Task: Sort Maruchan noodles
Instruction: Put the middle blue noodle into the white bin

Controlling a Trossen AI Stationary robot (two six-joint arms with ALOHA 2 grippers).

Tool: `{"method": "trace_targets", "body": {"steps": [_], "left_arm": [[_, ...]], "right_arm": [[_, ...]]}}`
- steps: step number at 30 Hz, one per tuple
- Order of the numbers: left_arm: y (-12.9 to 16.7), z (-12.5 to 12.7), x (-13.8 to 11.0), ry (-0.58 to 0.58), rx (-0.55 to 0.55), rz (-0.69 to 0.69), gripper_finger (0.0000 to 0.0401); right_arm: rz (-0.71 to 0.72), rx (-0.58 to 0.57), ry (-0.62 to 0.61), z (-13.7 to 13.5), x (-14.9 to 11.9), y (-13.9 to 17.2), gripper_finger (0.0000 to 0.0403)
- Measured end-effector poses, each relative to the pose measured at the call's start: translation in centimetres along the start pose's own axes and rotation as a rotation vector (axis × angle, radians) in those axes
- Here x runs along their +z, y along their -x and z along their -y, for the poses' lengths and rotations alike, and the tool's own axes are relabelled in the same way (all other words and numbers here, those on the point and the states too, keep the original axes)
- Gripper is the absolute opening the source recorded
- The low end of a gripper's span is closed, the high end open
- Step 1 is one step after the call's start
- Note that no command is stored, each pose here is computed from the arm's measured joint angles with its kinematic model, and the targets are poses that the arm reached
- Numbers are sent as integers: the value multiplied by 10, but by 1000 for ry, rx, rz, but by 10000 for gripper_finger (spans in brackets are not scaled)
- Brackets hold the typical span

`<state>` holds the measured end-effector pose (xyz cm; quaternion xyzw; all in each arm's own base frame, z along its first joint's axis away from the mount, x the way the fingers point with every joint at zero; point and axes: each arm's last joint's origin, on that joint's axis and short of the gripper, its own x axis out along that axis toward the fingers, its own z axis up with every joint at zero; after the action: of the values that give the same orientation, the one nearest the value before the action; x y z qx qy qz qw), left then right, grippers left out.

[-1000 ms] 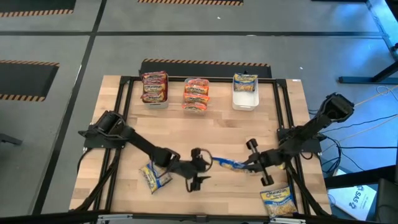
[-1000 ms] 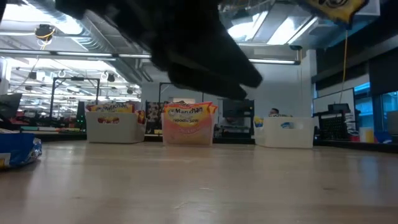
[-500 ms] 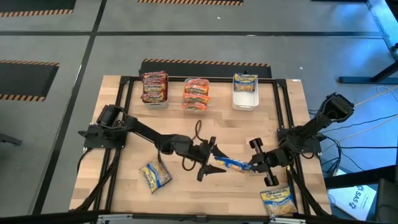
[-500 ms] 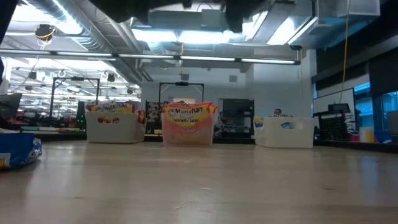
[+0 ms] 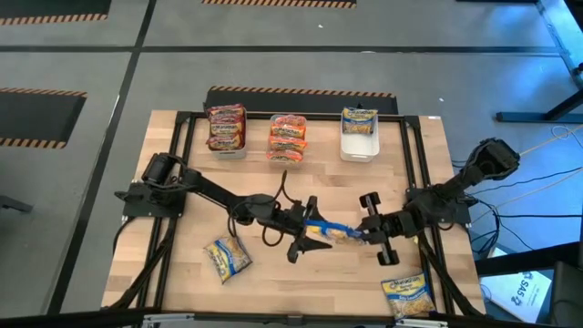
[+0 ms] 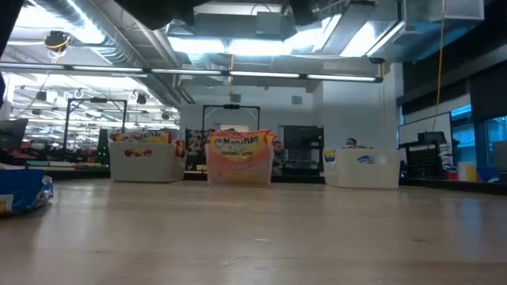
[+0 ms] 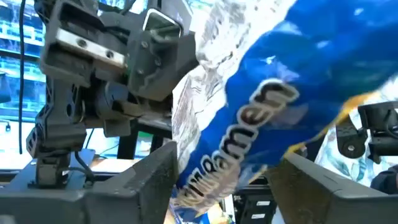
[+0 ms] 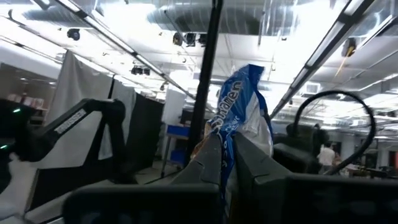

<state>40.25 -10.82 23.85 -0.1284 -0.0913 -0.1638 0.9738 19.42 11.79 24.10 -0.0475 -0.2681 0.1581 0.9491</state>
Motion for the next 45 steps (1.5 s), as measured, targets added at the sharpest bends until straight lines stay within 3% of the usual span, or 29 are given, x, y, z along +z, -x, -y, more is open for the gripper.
{"method": "trace_targets", "body": {"steps": [9,13,19,24,29,33,36,39,45], "left_arm": [[0,-2,1,-15,-5,3,138],[0,-3,0,-14,-21,-12,108],[2,-2,5,-4,-17,-87,116],[13,0,10,5,50,-307,117],[37,-1,8,-35,245,-621,107],[53,-5,-8,-65,381,-826,113],[57,-8,-21,-48,405,-911,115],[59,-9,-34,-38,414,-971,111],[53,-9,-27,-44,435,-1019,112]], "right_arm": [[-45,-14,15,4,-1,-12,5],[-45,-6,-159,3,-1,-13,24],[-41,-16,-199,2,6,-12,93],[-112,-43,-203,-5,17,-7,175],[-317,-108,-201,-10,15,3,229],[-554,-236,-248,-8,-10,13,240],[-692,-310,-282,-4,-33,18,238],[-730,-333,-298,0,-44,13,233],[-905,-334,-215,11,-55,-30,223]]}}
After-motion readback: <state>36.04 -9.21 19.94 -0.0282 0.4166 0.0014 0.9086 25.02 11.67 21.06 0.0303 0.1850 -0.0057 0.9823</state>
